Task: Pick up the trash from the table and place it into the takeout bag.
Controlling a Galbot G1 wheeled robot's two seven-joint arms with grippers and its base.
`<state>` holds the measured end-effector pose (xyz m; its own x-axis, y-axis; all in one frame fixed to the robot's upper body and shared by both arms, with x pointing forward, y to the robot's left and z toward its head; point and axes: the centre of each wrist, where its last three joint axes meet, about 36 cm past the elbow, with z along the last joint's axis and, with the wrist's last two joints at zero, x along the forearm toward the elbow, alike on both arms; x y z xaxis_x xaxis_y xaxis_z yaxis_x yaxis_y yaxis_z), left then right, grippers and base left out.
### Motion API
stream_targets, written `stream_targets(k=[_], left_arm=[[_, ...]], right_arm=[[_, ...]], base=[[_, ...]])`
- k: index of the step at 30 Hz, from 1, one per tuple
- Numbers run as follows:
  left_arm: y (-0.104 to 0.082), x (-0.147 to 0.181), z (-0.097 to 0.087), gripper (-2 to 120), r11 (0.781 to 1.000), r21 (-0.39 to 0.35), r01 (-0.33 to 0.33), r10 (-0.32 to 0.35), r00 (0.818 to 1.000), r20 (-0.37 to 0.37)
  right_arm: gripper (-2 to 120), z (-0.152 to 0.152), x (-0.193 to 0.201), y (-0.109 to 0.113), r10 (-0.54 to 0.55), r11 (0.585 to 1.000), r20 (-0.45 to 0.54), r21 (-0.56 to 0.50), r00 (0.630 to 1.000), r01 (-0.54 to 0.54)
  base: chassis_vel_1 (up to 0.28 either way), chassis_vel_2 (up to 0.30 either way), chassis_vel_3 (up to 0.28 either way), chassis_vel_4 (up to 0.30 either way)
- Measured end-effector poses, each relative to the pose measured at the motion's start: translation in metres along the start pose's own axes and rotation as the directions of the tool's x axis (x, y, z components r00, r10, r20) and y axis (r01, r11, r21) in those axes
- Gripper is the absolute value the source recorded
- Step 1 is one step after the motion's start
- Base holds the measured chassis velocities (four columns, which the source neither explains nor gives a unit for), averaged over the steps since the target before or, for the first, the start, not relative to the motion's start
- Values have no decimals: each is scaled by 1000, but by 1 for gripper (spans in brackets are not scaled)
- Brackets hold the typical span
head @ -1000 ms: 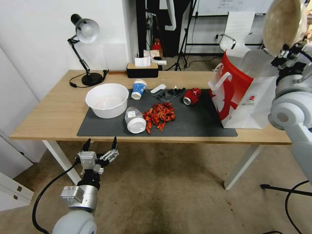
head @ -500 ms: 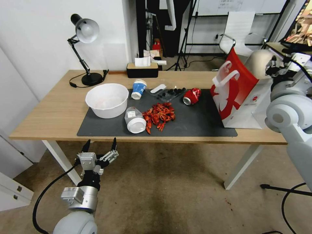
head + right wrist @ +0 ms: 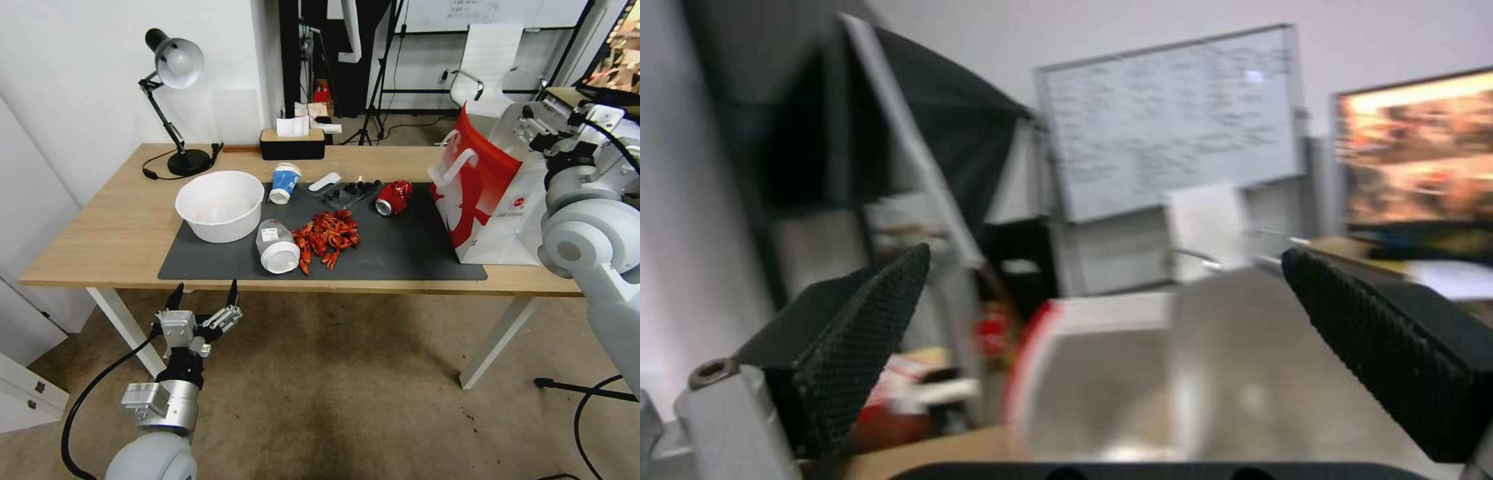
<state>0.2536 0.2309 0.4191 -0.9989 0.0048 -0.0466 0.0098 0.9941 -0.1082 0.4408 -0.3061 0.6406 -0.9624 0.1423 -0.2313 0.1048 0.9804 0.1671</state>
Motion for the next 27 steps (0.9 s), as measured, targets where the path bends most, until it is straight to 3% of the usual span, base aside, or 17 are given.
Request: stream_targets(k=[4,9,14,19,27], left_arm=[[0,0,0,100,1000,1,0,0,1000,1],[1,-1,1,100,1000,0,0,0,1000,2],[1,-1,2,100,1000,0,0,0,1000,2],[3,-1,4,100,1000,-2,-1,1,1000,7],[4,0,8,100,1000,-9,-8,8,1000,2]], right_arm=[[100,2,17,5,-88,995,25,-38,996,89],[100,22,64,13,-231,968,44,-93,972,234],[100,43,89,13,-266,958,49,-96,963,270],[100,82,132,15,-300,951,88,-53,950,305],[100,140,201,16,-245,970,55,17,968,244]], base=[[0,0,0,0],[0,0,0,0],[0,0,0,0],[0,0,0,0],[0,0,0,0]])
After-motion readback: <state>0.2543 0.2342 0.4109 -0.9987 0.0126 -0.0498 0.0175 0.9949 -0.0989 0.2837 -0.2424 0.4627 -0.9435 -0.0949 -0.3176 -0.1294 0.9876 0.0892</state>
